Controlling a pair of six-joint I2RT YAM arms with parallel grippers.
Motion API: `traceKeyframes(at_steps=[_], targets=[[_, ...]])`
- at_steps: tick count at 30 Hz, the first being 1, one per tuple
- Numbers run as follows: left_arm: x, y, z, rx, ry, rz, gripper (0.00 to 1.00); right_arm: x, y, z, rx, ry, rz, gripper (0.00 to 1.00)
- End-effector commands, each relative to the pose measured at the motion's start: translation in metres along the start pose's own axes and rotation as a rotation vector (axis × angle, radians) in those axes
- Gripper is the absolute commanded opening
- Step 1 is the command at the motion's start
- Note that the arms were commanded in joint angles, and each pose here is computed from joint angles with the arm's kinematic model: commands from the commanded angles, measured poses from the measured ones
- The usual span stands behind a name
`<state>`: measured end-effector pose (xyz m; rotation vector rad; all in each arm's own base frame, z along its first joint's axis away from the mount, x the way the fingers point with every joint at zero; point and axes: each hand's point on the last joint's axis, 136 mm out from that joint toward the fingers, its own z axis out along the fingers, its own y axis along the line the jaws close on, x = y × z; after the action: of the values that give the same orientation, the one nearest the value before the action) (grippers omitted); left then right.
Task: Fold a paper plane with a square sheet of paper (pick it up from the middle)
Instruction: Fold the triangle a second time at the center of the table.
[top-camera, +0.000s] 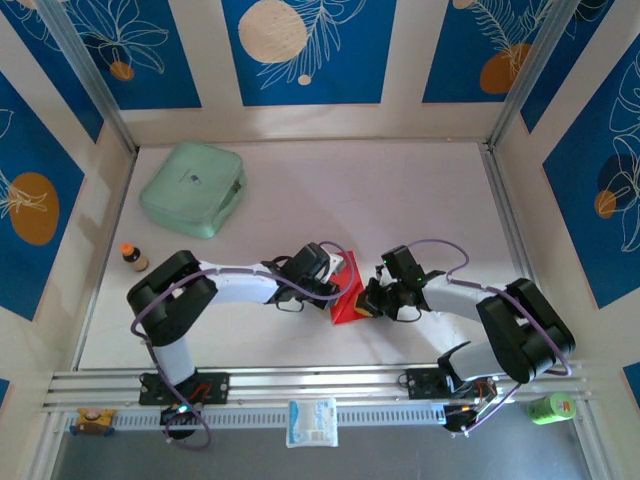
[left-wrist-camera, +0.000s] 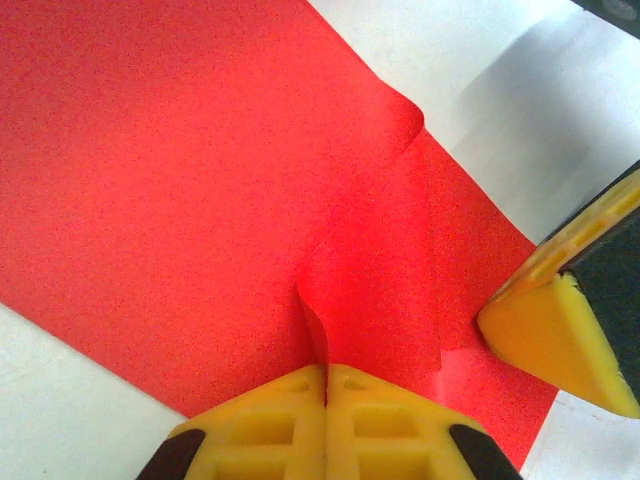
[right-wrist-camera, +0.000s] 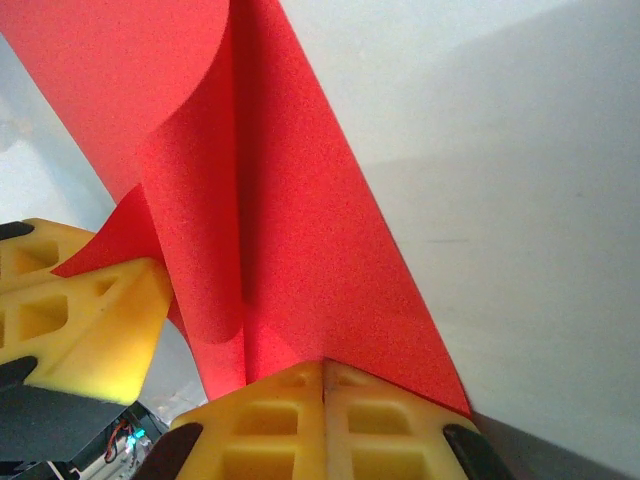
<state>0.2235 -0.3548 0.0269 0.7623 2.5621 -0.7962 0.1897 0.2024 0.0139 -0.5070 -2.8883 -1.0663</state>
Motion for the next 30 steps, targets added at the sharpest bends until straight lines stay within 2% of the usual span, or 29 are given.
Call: traceKeyframes(at_steps=[1,30], targets=[[0.0051,0.0061,0.0024,-0.010,0.022,-0.006,0.00,0.0069,-0.0152,0.0023,0.042,0.026,0.021,0.00],[0.0054,0.0091,0.0005,-0.025,0.007,-0.019,0.00,0.0044,-0.0120,-0.0007,0.033,0.017,0.021,0.00]])
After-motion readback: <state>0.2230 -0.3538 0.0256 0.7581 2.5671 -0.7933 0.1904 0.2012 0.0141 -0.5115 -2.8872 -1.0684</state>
